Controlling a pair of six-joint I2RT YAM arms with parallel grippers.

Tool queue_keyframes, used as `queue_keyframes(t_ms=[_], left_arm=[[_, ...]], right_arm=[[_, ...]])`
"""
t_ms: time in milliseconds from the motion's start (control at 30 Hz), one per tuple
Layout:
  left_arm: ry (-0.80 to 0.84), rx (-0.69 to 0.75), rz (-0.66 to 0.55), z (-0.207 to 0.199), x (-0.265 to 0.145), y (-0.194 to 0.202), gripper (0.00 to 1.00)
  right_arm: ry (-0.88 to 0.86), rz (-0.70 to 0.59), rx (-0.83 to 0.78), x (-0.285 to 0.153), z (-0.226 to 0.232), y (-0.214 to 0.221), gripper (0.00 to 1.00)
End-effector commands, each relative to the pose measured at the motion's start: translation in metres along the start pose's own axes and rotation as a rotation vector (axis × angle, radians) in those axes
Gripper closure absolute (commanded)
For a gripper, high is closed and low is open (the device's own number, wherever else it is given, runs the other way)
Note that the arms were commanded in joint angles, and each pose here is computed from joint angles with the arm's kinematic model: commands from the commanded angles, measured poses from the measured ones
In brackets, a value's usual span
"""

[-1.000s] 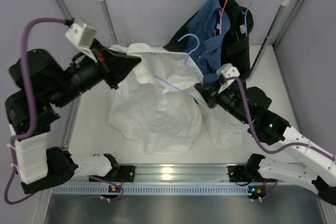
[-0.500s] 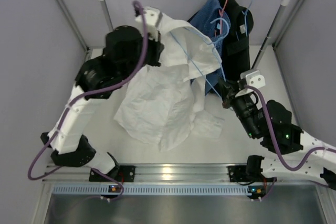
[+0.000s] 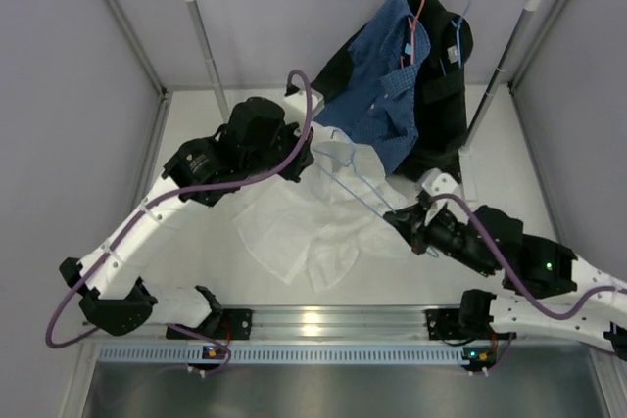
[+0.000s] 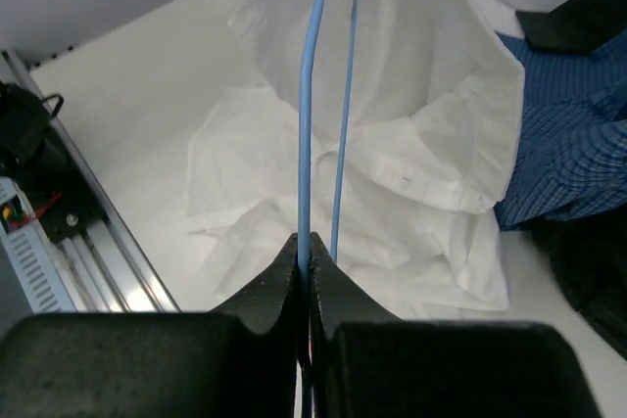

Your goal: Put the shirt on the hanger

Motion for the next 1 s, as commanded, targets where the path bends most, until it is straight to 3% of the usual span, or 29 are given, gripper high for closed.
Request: queue_keyframes(t_ms=[0, 133, 300, 467, 567, 600, 700, 733, 967], left_arm=[[0.077, -0.027, -0.088, -0.007, -0.02, -0.003, 1.0], [0.128, 0.015, -0.052, -0.009, -0.026, 0.015, 1.0], [0.304, 0.098, 0.046, -0.024, -0.034, 0.037, 1.0], [0.319, 0.125, -0.003, -0.026, -0.05, 0.03, 1.0], [0.177, 0.118, -0.059, -0.01, -0.06, 0.018, 1.0], [0.004, 0.096, -0.092, 0.009, -0.062, 0.013, 1.0], [-0.225, 0.014, -0.162, 0.034, -0.076, 0.003, 1.0], [-0.304, 0.001, -0.184, 0.043, -0.081, 0.001, 1.0], [-0.429, 0.014, -0.23, 0.057, -0.088, -0.012, 1.0]], right_arm=[[-0.053, 0.113, -0.025, 0.016, 0.009, 0.018, 1.0], [-0.083, 0.172, -0.042, 0.039, -0.004, 0.02, 1.0], [-0.186, 0.058, -0.125, 0.061, -0.018, -0.001, 1.0], [-0.313, 0.071, -0.259, 0.098, -0.011, -0.013, 1.0], [-0.384, 0.066, -0.299, 0.111, -0.012, -0.014, 1.0], [-0.394, 0.067, -0.292, 0.112, -0.013, -0.013, 1.0], [-0.343, 0.009, -0.25, 0.115, -0.02, -0.01, 1.0], [-0.337, -0.081, -0.24, 0.111, -0.018, -0.023, 1.0], [-0.273, -0.183, -0.17, 0.09, -0.018, -0.009, 1.0]])
Point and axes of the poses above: each gripper's point midway between its finger pads, its own x axis out along the fingers, its own z axis along the line the jaws close on, y = z × x, the point moved 6 cm from there along -x, back along the fingers, and after that the axes turned 2 degrees about -x, right-handed, at the moved point
